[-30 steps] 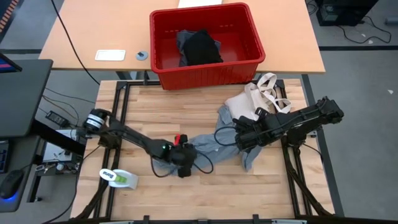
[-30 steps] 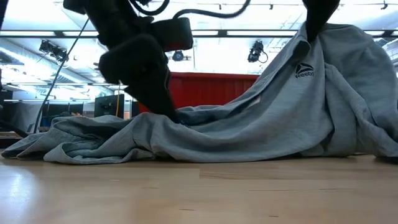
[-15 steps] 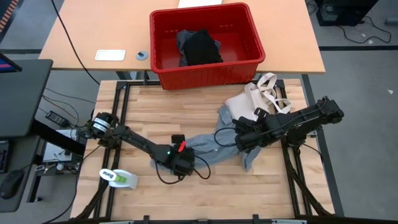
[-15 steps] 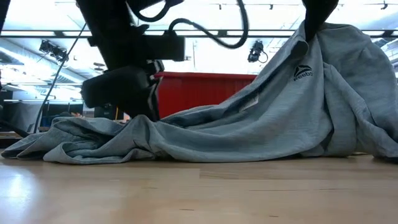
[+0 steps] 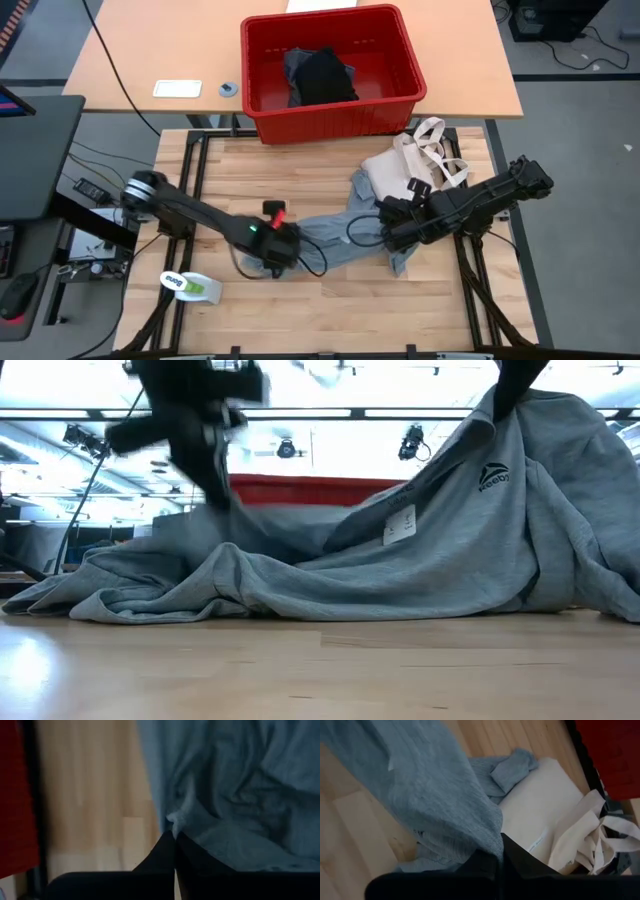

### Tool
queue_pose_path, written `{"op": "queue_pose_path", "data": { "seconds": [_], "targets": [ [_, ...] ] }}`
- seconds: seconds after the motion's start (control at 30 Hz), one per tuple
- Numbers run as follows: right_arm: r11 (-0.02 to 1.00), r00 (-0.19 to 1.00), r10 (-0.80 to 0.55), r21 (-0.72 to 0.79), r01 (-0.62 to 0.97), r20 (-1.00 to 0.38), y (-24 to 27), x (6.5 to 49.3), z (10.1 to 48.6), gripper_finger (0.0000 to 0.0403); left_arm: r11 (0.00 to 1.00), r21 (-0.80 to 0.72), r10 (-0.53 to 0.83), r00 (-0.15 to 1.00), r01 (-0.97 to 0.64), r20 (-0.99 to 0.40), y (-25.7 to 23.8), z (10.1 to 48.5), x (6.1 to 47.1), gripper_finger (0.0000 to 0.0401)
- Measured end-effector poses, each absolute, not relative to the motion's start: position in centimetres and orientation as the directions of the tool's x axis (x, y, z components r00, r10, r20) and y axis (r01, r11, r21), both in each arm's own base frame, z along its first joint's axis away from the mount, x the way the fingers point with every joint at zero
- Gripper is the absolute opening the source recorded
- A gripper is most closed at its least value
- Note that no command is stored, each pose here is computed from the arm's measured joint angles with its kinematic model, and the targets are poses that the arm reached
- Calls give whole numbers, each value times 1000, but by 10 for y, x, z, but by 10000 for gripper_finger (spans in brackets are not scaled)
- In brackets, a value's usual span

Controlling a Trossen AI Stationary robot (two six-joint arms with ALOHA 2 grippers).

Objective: Fold Laundry from Bin
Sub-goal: Fold the gray shirt

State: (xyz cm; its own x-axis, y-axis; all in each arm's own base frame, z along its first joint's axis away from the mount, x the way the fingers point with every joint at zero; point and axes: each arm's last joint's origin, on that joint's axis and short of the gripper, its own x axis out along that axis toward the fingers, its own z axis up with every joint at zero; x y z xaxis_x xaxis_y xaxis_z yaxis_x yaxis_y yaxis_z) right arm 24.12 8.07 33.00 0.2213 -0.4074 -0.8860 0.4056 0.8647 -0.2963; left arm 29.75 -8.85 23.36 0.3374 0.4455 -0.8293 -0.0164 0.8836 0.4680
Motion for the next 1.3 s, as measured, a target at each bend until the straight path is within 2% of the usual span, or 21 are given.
{"op": "queue_pose_path", "data": {
  "seconds": [0.1, 0.3, 0.47, 0.7, 0.8, 0.9, 1.07, 1.2, 1.3],
  "targets": [
    [880, 233, -416, -324, 347, -879, 84, 240, 330, 12, 876, 481, 448, 419, -29, -790, -79, 269, 279, 2],
    [867, 292, -498, -464, 181, -816, 92, 238, 332, 15, 792, 602, 542, 569, -99, -619, -59, 329, 235, 1],
    [783, 368, -598, -617, 80, -712, 94, 232, 339, 14, 743, 652, 558, 677, -150, -480, -47, 369, 197, 1],
    [648, 499, -654, -761, -17, -569, 97, 231, 353, 14, 768, 572, 519, 802, -286, -295, -29, 425, 148, 0],
    [660, 604, -605, -751, 17, -518, 97, 233, 368, 14, 787, 530, 479, 853, -315, -205, -24, 451, 132, 0],
    [719, 729, -506, -692, 61, -461, 97, 230, 392, 14, 820, 474, 419, 901, -321, -115, -21, 477, 119, 0],
    [823, 915, -306, -556, 116, -262, 90, 215, 442, 14, 882, 360, 315, 949, -303, 27, -17, 515, 100, 0],
    [877, 977, -198, -460, 139, -81, 79, 196, 474, 14, 921, 279, 235, 959, -271, 157, -15, 538, 90, 3],
    [900, 990, -139, -416, 129, 6, 69, 181, 488, 14, 940, 245, 175, 953, -236, 248, -14, 552, 82, 8]
  ]
}}
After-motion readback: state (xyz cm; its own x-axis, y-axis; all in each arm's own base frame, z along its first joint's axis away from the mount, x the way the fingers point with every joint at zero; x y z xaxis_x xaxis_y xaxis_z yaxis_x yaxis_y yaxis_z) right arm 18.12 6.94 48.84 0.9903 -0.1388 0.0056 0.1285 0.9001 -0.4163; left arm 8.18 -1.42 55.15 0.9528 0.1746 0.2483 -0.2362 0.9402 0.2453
